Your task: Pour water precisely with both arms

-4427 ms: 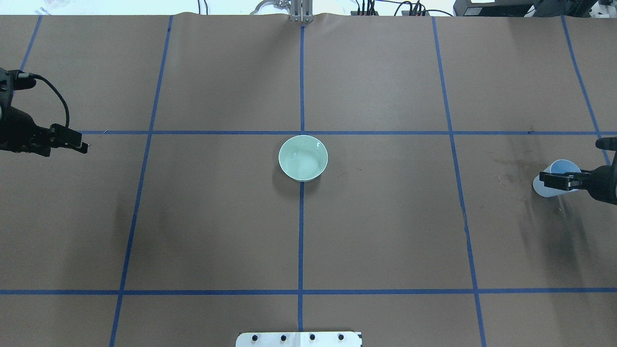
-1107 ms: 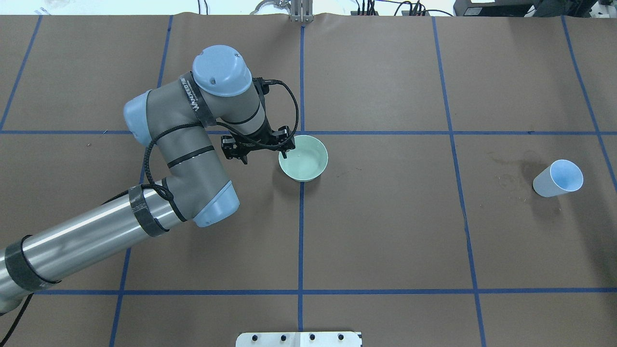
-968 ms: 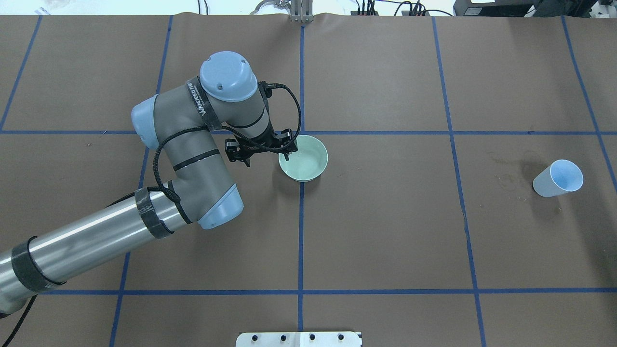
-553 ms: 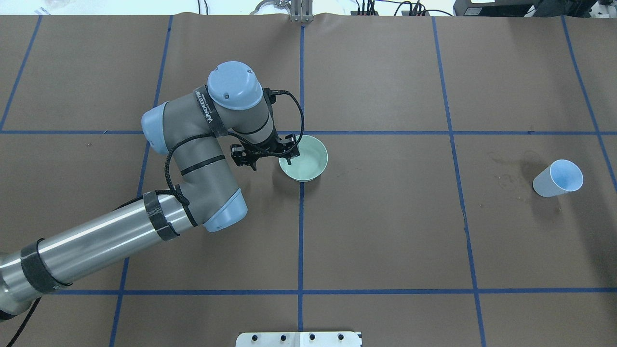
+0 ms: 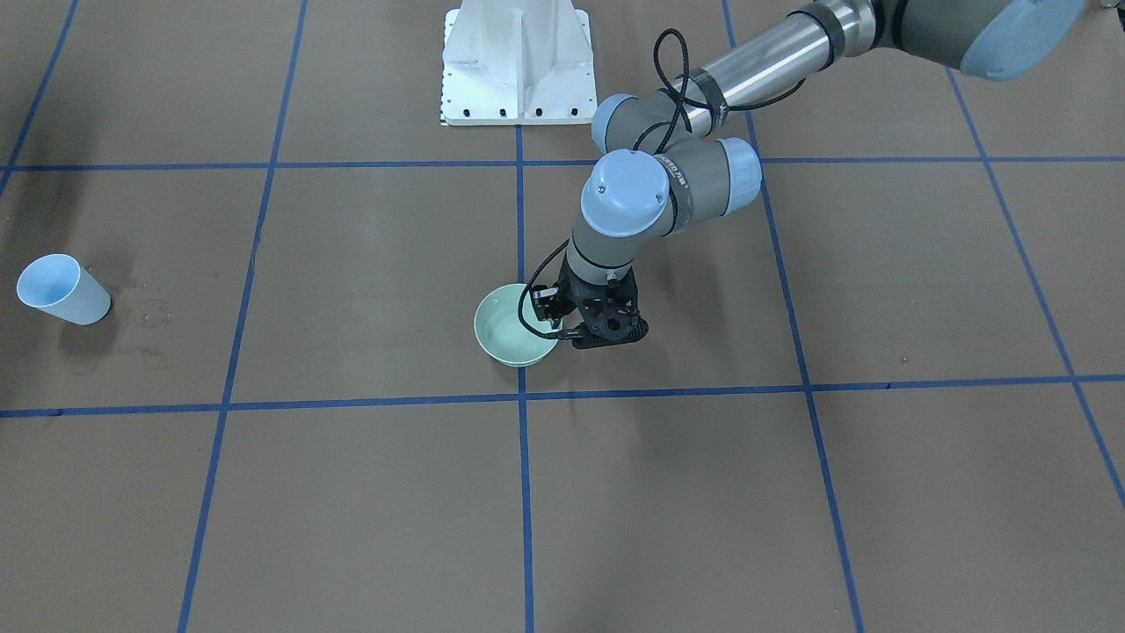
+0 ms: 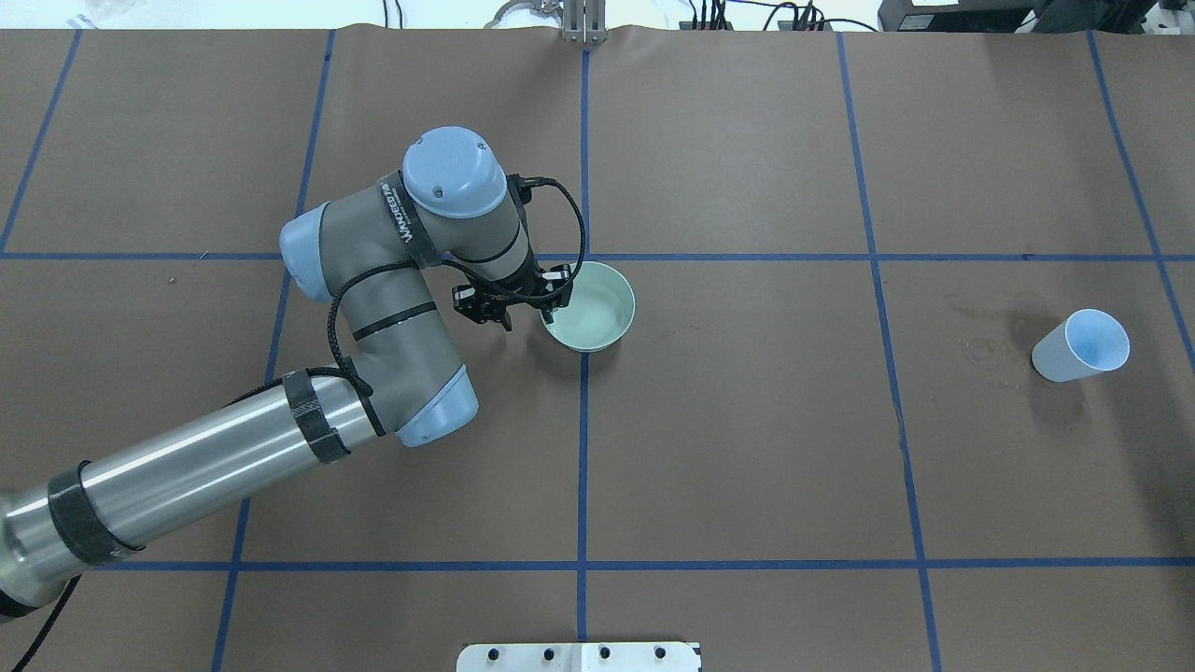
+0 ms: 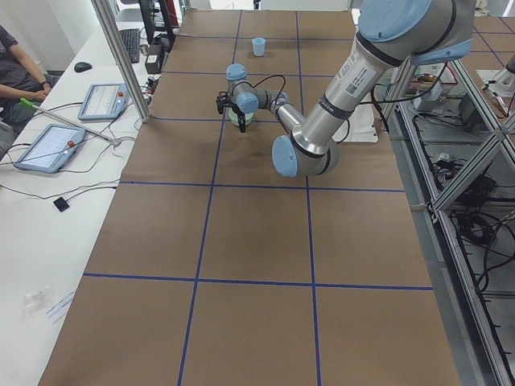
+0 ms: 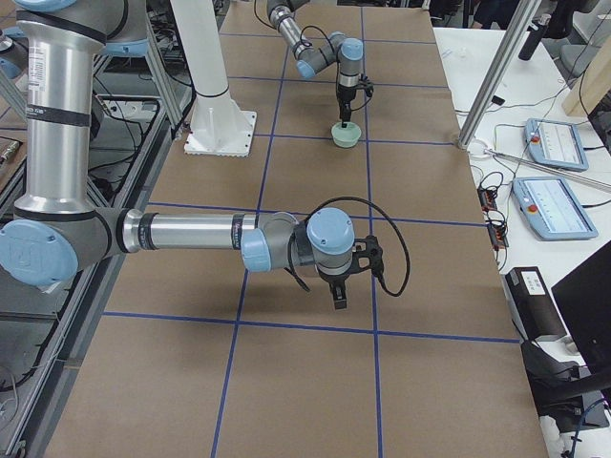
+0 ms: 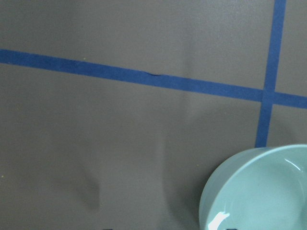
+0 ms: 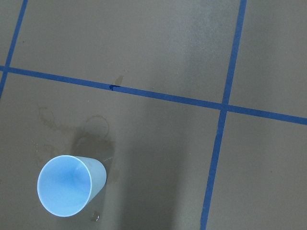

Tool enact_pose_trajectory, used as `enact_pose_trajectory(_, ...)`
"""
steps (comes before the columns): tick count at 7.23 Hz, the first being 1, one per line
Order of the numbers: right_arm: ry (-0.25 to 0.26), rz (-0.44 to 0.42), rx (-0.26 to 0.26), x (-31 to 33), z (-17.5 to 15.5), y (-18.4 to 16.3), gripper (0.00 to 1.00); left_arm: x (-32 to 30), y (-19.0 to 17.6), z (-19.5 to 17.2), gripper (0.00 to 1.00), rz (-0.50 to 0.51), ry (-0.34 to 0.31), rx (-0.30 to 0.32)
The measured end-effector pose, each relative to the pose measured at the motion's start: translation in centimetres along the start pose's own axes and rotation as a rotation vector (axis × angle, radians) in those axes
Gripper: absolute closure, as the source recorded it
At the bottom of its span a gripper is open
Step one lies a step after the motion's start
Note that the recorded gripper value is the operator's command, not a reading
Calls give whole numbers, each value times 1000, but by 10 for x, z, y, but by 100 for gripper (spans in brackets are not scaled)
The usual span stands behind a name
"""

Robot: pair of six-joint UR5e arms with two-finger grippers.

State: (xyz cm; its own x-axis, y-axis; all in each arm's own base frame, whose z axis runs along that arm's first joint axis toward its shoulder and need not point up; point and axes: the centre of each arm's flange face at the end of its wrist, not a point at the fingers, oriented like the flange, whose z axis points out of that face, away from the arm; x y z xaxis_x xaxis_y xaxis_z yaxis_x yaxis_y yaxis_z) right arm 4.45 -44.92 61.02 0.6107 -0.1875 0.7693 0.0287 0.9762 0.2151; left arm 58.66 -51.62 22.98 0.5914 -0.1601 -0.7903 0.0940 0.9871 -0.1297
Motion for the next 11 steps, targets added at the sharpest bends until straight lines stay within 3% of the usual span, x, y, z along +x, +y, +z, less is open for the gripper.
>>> enact_pose_trajectory(3, 0, -4, 2, -1, 0, -3, 1, -2, -16, -26, 100, 14, 43, 24)
enact_pose_trajectory(4, 0, -5, 3, -1, -1, -4, 1, -28, -32, -46, 100, 34, 58, 24)
enact_pose_trajectory(6, 2, -7, 5, -2, -1, -6, 1, -164, -54, -80, 100, 141, 48, 22)
enact_pose_trajectory(9, 9, -12, 8, -3, -3, -8, 1, -372, -74, -115, 100, 304, -42, 18)
enact_pose_trajectory(11, 12, -13, 9, -3, -3, -9, 1, -467, -71, -124, 100, 355, -97, 0)
